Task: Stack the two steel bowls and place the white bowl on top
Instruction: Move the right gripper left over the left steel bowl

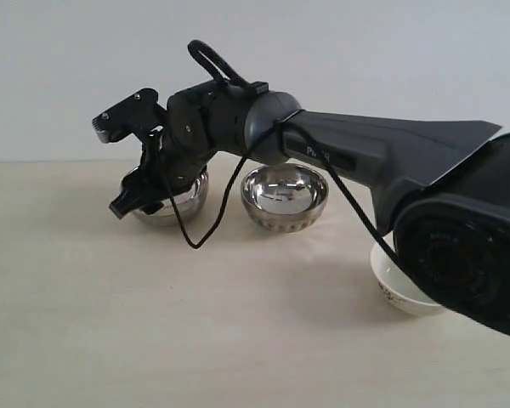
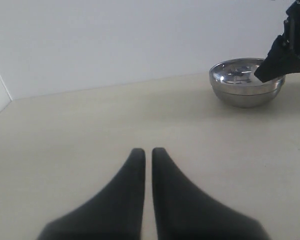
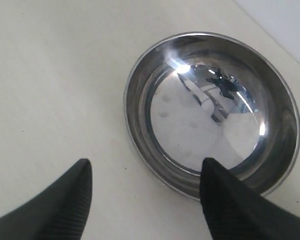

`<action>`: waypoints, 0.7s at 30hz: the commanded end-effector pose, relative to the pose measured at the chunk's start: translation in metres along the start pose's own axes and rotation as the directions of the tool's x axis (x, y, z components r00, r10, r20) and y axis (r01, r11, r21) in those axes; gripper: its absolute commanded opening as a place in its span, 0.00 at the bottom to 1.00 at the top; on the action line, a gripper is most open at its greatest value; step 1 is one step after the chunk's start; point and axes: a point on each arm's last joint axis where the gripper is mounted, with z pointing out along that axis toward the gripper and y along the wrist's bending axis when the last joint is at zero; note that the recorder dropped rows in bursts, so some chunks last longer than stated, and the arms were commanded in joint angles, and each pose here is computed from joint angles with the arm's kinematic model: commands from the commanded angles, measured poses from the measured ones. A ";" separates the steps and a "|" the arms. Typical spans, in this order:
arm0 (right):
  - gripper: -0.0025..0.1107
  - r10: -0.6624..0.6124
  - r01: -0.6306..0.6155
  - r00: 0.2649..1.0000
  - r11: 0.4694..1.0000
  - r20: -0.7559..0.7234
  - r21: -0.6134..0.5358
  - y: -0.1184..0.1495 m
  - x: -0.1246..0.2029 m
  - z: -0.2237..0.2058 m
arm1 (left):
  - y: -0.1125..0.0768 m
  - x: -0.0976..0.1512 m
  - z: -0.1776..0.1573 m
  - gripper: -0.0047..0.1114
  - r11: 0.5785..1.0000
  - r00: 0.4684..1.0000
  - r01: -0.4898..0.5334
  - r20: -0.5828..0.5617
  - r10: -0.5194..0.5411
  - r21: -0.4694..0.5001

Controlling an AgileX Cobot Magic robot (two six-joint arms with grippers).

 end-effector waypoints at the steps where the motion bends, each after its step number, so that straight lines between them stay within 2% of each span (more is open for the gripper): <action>1: 0.52 0.061 -0.061 0.997 0.998 0.043 0.000 0.004 -0.006 -0.002 | 0.000 0.000 0.000 0.07 1.000 1.000 0.019 0.008 -0.019 -0.001; 7: 0.52 0.139 -0.139 0.990 0.990 0.034 -0.004 0.006 0.004 0.016 | 0.000 0.000 0.000 0.07 1.000 1.000 0.019 0.008 -0.019 -0.001; 14: 0.52 0.146 -0.146 0.989 0.989 0.016 -0.005 0.010 0.024 0.044 | 0.000 0.000 0.000 0.07 1.000 1.000 0.019 0.008 -0.019 -0.001; 21: 0.52 0.139 -0.139 0.990 0.990 0.016 -0.005 0.012 0.026 0.048 | 0.000 0.000 0.000 0.07 1.000 1.000 0.019 0.008 -0.019 -0.001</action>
